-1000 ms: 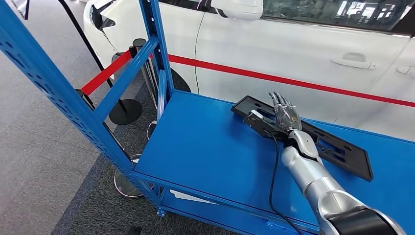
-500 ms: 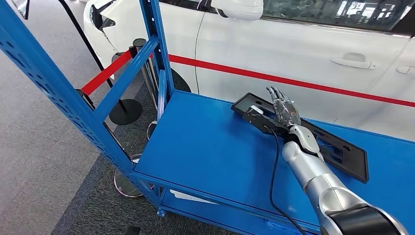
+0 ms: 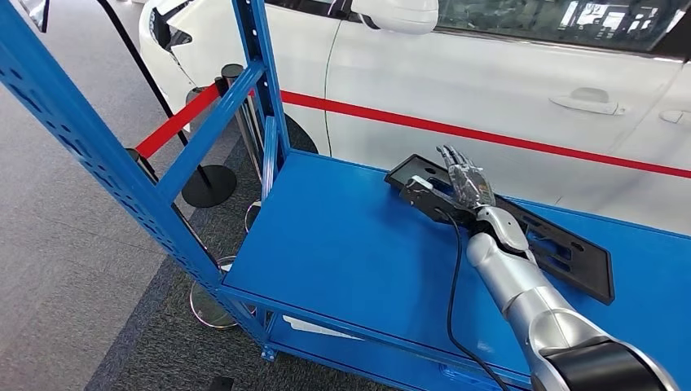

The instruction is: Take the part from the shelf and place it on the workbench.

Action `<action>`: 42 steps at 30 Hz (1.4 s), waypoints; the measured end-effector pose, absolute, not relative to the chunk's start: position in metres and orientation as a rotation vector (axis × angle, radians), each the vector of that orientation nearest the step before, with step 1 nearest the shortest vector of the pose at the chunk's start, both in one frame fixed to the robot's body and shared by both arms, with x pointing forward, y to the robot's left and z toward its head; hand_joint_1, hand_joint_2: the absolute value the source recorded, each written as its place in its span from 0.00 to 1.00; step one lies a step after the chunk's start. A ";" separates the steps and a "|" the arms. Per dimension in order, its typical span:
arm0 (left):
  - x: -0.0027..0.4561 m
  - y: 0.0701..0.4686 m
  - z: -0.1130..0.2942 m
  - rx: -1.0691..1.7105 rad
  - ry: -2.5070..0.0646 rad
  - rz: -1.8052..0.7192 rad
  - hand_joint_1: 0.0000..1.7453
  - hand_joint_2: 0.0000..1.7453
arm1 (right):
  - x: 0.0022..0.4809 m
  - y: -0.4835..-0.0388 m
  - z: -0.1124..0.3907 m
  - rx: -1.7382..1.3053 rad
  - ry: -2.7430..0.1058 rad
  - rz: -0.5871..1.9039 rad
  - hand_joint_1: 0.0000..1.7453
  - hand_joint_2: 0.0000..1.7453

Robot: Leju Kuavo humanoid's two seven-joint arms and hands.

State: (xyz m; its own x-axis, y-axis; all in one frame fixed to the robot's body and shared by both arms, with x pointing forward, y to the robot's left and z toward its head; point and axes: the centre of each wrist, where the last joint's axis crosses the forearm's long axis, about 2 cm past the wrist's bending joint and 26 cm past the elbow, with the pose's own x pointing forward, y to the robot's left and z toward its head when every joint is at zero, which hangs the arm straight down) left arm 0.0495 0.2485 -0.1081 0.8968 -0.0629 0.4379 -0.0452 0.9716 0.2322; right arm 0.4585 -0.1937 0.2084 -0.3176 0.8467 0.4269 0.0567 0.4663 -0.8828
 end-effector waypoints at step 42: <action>0.042 0.249 -0.109 0.256 -0.434 0.024 0.00 1.00 | 0.443 -0.220 0.169 -0.856 -1.614 0.940 0.00 1.00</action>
State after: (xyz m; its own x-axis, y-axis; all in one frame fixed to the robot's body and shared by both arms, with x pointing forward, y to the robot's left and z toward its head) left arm 0.0417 0.2494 -0.1090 0.9077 -0.0318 0.4184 -0.0770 0.9676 0.2405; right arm 0.4434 -0.2204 0.1692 -0.2107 0.8846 0.4161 0.0743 0.4389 -0.8955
